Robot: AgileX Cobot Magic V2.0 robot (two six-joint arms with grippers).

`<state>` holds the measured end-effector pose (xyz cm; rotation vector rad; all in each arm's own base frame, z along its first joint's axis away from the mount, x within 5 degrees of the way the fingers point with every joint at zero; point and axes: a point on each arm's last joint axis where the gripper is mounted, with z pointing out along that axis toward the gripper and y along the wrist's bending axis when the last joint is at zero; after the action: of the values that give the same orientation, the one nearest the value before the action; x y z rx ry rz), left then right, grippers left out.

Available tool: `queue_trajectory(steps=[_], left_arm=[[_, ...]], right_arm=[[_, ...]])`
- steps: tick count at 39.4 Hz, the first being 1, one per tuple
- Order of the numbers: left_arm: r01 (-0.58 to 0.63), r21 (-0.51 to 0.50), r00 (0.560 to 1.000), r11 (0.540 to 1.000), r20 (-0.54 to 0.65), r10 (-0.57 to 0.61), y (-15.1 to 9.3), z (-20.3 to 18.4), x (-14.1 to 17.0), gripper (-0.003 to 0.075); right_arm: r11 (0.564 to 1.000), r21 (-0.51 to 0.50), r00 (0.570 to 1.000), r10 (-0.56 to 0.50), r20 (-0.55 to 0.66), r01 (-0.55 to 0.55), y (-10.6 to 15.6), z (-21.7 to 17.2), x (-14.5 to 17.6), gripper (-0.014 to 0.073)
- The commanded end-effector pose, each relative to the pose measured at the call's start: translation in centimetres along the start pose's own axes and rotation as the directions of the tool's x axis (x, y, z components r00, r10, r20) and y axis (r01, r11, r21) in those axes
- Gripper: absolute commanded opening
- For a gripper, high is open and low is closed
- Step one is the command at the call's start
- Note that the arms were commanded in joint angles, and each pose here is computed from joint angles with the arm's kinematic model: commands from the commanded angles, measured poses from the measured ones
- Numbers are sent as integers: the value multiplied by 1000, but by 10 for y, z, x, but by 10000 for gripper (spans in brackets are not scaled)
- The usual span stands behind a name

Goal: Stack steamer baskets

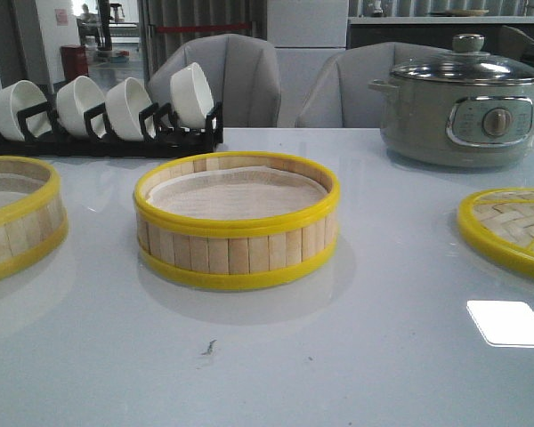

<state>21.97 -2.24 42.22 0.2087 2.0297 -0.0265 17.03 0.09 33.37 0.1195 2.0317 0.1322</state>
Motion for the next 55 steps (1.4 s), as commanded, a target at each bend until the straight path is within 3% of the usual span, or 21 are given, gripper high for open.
queue_trajectory(steps=[1, 10, 19, 30, 33, 37, 39, 41, 50, 55], left_arm=[[3, -4, 992, 1000, 130, -3, 0, -13, -17, 87], [19, 10, 992, 1000, 127, -20, -1, -13, -17, 87], [21, 12, 992, 1000, 125, -22, -2, -13, -17, 87], [31, 25, 994, 999, 106, -33, -3, -12, -15, 87], [31, 25, 994, 999, 100, -33, -3, -12, -15, 87], [27, 26, 996, 999, 85, -30, -3, -7, -14, 94], [27, 27, 997, 999, 70, -29, -3, -2, -13, 121], [27, 28, 998, 999, 59, -29, -3, 3, -12, 167], [65, 50, 997, 997, 25, -66, -4, 33, -10, 451], [112, 77, 991, 991, -79, -106, -6, 67, 1, 469]], right_arm=[[999, -26, 981, 45, 190, -41, 3, -8, -25, 51], [999, -25, 948, 51, 314, -45, 2, -9, -37, 51], [999, -26, 972, 50, 229, -45, 3, -6, -29, 51], [1000, -15, 977, 25, 211, -23, 2, -2, -28, 55], [1000, -8, 982, 8, 189, -6, 2, -1, -26, 134], [999, 18, 989, -48, 139, 46, 0, 1, -22, 371], [997, 31, 990, -75, 119, 72, -1, 3, -20, 454], [995, 40, 989, -93, 114, 89, -2, 4, -20, 479], [995, 41, 989, -96, 110, 92, -2, 4, -19, 444], [995, 41, 989, -96, 110, 92, -2, 4, -19, 444]])
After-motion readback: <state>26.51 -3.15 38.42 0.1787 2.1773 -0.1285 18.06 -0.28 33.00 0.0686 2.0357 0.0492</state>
